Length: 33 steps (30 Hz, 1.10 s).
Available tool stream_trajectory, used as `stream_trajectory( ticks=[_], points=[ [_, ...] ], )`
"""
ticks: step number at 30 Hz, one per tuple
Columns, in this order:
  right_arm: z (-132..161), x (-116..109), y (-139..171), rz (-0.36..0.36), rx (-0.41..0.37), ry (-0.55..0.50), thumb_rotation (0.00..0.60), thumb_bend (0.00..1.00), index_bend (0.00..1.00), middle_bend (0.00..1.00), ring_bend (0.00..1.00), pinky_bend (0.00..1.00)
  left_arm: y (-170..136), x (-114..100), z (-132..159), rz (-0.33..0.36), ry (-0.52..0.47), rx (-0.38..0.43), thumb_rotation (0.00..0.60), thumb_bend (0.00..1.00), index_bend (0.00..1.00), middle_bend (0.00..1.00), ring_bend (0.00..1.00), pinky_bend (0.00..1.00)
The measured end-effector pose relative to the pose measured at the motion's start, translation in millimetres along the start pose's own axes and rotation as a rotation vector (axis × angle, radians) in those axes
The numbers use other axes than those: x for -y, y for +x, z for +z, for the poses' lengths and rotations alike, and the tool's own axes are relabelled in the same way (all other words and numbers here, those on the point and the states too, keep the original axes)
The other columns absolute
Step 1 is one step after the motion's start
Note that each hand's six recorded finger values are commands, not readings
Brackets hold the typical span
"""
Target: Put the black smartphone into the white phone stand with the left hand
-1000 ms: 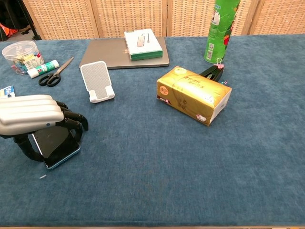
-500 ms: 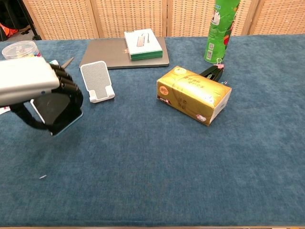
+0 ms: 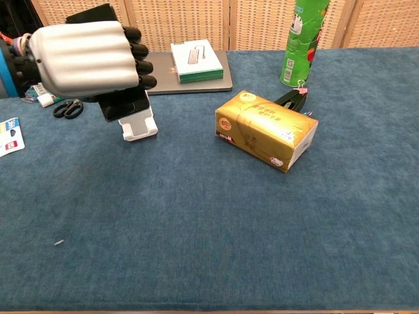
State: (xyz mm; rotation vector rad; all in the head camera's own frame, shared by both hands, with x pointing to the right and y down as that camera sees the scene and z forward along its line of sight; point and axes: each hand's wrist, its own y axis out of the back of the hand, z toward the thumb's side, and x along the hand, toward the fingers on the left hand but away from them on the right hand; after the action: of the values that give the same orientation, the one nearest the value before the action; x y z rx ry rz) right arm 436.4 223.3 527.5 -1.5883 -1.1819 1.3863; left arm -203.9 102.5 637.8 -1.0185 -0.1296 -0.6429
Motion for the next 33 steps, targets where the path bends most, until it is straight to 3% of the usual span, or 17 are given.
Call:
stream_trajectory(
  ticks=[3,11,20,33],
  points=[
    [-0.4,-0.1,-0.4,0.003,0.000,-0.003,0.600,0.00,0.00,0.00,0.00,0.00,9.9,6.3,-5.2,-0.018,0.064,0.045,0.600,0.00,0.63,0.46,0.37,0.35],
    [-3.3,-0.3,-2.0,0.007,0.011,-0.007,0.600,0.00,0.00,0.00,0.00,0.00,17.1,29.4,-9.2,-0.084,0.108,0.090,0.600,0.00,0.61,0.45,0.37,0.35],
    [-4.9,-1.3,-2.6,0.009,0.018,-0.012,0.600,0.00,0.00,0.00,0.00,0.00,24.6,31.3,4.0,-0.088,0.154,0.125,0.600,0.00,0.61,0.44,0.37,0.35],
    [-6.6,-5.2,-2.2,0.004,0.019,-0.030,0.600,0.00,0.00,0.00,0.00,0.00,40.1,41.8,9.0,-0.136,0.273,0.073,0.600,0.00,0.61,0.43,0.37,0.35]
  ],
)
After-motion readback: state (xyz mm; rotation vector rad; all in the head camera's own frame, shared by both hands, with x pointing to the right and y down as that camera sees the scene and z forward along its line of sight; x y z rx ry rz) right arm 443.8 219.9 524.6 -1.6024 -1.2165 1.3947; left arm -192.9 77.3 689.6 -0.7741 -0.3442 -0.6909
